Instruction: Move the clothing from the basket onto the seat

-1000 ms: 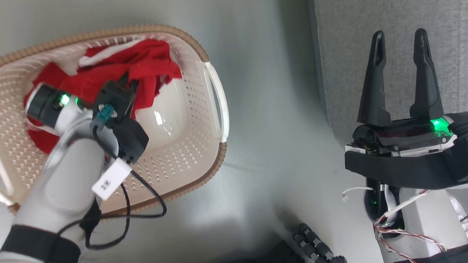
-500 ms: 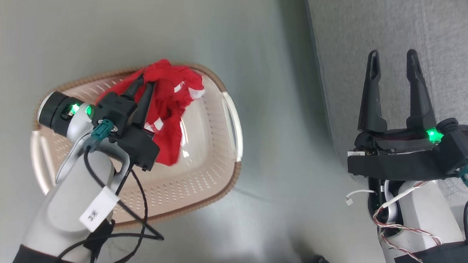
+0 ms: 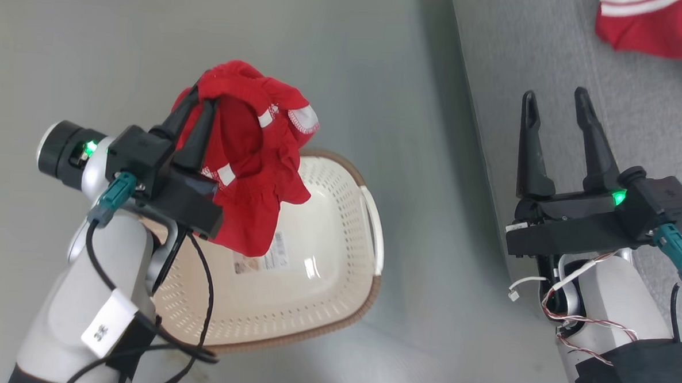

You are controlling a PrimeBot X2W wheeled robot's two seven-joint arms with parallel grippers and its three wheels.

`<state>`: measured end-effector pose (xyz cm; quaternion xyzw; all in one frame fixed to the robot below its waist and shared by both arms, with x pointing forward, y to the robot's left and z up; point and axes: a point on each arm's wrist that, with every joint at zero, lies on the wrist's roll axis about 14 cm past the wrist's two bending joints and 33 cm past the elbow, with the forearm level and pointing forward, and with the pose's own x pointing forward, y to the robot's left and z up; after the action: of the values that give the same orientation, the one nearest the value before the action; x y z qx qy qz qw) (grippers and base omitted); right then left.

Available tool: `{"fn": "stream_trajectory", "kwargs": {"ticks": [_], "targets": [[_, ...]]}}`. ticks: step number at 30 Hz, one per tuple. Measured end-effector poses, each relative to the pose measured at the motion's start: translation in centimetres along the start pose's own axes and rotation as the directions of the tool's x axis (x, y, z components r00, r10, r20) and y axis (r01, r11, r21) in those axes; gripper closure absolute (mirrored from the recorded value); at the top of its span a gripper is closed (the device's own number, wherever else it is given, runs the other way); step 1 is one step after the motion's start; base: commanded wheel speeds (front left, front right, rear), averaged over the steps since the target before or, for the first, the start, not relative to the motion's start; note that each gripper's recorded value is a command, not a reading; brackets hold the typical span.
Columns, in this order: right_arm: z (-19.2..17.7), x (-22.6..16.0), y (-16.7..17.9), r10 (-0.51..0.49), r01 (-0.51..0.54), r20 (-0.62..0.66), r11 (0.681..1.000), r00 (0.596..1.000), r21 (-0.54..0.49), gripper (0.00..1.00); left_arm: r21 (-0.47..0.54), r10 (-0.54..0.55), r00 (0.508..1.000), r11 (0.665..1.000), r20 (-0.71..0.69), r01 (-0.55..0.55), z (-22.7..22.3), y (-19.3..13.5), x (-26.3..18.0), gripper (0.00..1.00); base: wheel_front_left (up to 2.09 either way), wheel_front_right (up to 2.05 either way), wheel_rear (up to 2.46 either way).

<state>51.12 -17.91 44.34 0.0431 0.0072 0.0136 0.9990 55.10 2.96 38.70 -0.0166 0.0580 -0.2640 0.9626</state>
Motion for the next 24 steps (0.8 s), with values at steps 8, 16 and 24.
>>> {"fn": "stream_trajectory", "kwargs": {"ticks": [8,16,24], "targets": [[2.5,-0.5,1.9,0.062,-0.063,0.033,0.998,0.998,0.011,0.00,0.018,0.052,0.995,0.998,0.087,-0.054,5.3,1.1,-3.2,1.00,0.00,0.00,0.00],[4.0,-2.4,3.7,0.110,-0.111,0.040,0.993,0.993,0.026,0.00,0.048,0.110,0.983,0.992,0.144,-0.118,9.1,2.1,-7.3,1.00,0.00,0.00,0.00],[5.1,-4.9,6.1,0.183,-0.184,0.044,0.983,0.982,0.025,0.00,0.072,0.137,0.971,0.985,0.196,-0.154,12.0,1.8,-11.0,1.00,0.00,0.00,0.00]]}}
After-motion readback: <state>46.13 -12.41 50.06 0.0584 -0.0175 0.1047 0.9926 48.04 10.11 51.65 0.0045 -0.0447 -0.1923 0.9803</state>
